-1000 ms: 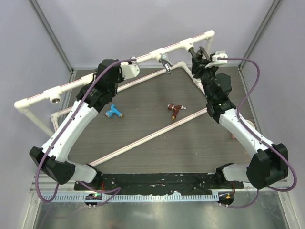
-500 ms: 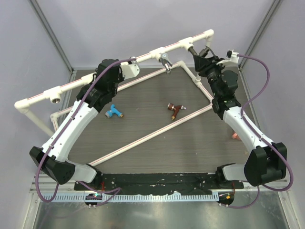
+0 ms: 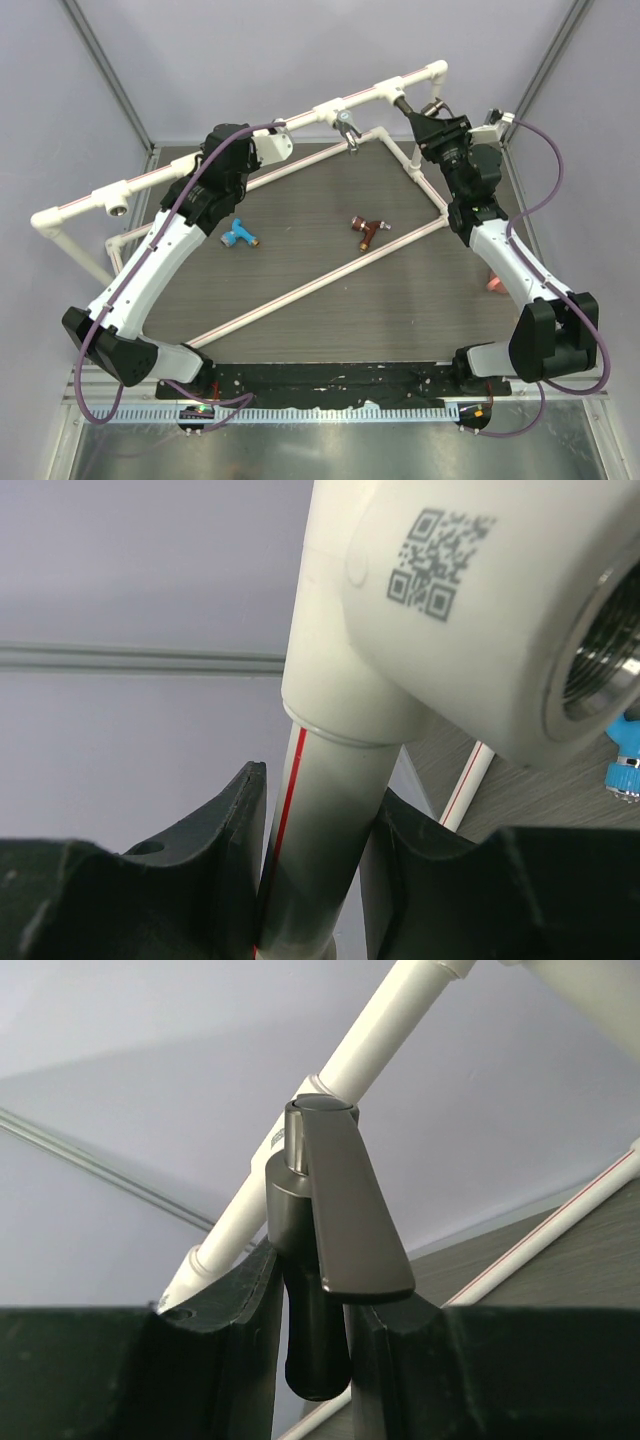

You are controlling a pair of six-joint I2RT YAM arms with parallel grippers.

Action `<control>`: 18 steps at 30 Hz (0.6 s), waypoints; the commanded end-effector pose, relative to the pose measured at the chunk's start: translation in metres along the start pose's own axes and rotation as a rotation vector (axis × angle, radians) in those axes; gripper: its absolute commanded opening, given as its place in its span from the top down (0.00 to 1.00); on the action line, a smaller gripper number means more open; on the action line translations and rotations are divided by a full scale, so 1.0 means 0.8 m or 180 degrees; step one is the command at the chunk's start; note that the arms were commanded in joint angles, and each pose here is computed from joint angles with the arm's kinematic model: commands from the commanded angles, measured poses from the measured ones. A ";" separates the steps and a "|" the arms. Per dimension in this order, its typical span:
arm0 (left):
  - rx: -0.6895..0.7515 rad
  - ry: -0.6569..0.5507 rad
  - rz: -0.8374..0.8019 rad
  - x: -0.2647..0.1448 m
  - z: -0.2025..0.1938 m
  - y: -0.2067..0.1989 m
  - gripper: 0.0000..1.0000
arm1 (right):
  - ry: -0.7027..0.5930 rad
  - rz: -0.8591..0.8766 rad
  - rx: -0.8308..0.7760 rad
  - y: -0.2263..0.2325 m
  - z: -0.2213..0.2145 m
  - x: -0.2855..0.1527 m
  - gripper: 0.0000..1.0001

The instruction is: Install the water faucets

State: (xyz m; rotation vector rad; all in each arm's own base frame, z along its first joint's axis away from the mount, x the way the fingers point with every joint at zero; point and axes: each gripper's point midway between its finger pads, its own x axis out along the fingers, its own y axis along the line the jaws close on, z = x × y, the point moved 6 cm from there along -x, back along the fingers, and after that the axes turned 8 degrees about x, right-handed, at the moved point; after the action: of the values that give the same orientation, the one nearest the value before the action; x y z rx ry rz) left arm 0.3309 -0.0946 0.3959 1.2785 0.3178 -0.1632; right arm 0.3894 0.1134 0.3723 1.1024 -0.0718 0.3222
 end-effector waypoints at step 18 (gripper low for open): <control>-0.0693 -0.0458 -0.0015 -0.037 0.018 0.001 1.00 | -0.0087 0.0425 0.1551 0.022 0.001 0.015 0.99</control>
State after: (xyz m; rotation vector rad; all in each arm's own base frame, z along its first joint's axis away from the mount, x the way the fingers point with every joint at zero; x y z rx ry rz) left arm 0.3318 -0.0944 0.3966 1.2725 0.3096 -0.1588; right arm 0.3976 0.1180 0.3726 1.5056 -0.0398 0.3818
